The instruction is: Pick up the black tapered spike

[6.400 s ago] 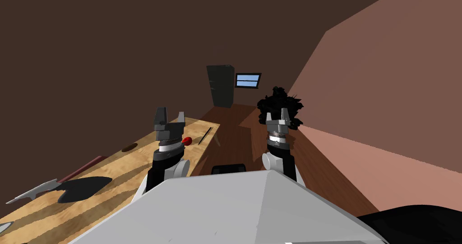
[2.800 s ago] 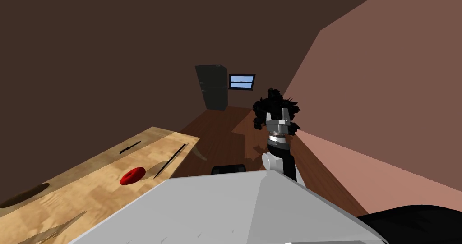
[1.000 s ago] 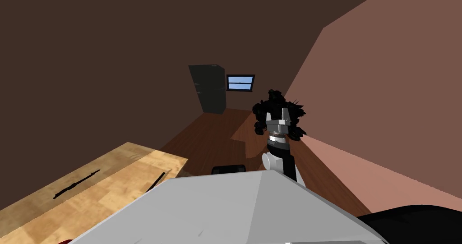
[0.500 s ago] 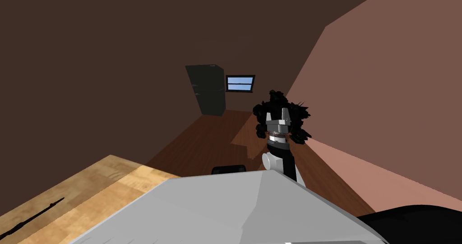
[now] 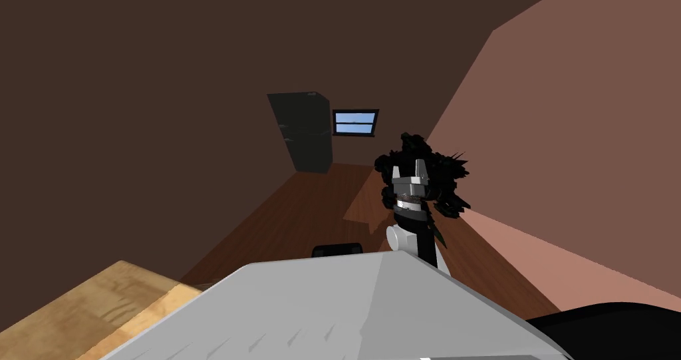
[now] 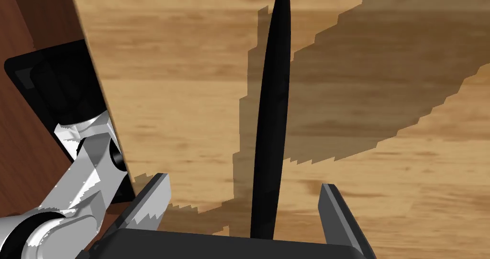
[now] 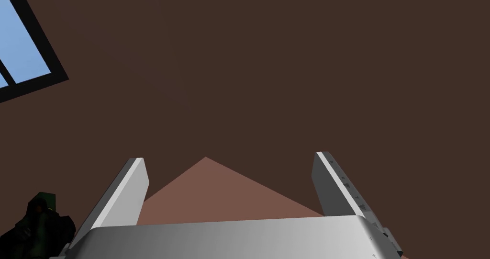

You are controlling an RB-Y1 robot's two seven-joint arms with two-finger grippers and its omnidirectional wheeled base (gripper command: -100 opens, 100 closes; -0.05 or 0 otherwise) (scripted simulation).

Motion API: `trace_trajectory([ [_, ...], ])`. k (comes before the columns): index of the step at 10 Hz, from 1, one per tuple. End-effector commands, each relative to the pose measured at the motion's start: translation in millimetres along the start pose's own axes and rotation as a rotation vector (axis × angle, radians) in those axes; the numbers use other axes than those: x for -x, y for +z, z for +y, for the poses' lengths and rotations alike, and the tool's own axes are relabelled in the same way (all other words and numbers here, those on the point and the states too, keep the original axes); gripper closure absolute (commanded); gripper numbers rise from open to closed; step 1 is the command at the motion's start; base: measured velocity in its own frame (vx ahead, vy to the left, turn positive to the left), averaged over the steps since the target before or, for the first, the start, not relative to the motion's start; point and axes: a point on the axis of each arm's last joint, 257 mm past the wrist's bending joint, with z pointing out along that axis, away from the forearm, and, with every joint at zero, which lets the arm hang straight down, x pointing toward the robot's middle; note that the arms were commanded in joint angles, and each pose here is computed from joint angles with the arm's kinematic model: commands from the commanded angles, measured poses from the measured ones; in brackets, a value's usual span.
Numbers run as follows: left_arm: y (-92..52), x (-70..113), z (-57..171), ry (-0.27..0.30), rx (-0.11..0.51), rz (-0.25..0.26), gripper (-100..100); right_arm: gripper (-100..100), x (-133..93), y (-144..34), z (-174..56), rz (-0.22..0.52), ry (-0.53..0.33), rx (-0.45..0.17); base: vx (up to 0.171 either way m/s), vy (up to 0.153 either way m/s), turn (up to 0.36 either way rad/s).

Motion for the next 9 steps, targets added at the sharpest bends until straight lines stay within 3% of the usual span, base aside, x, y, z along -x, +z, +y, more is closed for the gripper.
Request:
trace_trajectory([
  [1,9.5,3.1,-7,0.004,-0.014,0.005,-100,0,0,0.0,0,0.000,0.000,0.000,0.232,0.104,-0.029],
  [2,5.3,2.4,-6,0.003,-0.010,0.002,-100,0,0,0.0,0,0.000,0.000,0.000,0.091,0.039,-0.012],
  [3,6.0,2.7,-6,0.003,-0.009,0.003,0,0,0,0.1,0,0.000,0.000,0.000,0.019,0.009,-0.003],
  [4,19.6,9.1,-12,-0.006,-0.007,0.000,-100,0,0,0.1,0,0.000,0.000,0.000,-0.027,0.026,-0.066],
  [6,33.3,16.1,-19,-0.015,-0.006,-0.003,-100,0,0,0.2,0,0.000,0.001,0.000,-0.074,0.043,-0.056],
  [8,32.5,15.3,-19,-0.013,-0.008,-0.004,-100,0,0,0.1,0,0.000,0.001,0.000,-0.030,0.012,-0.005],
  [9,32.6,15.2,-19,-0.014,-0.007,-0.002,100,0,0,0.1,0,0.000,0.001,0.000,0.000,0.000,0.000],
])
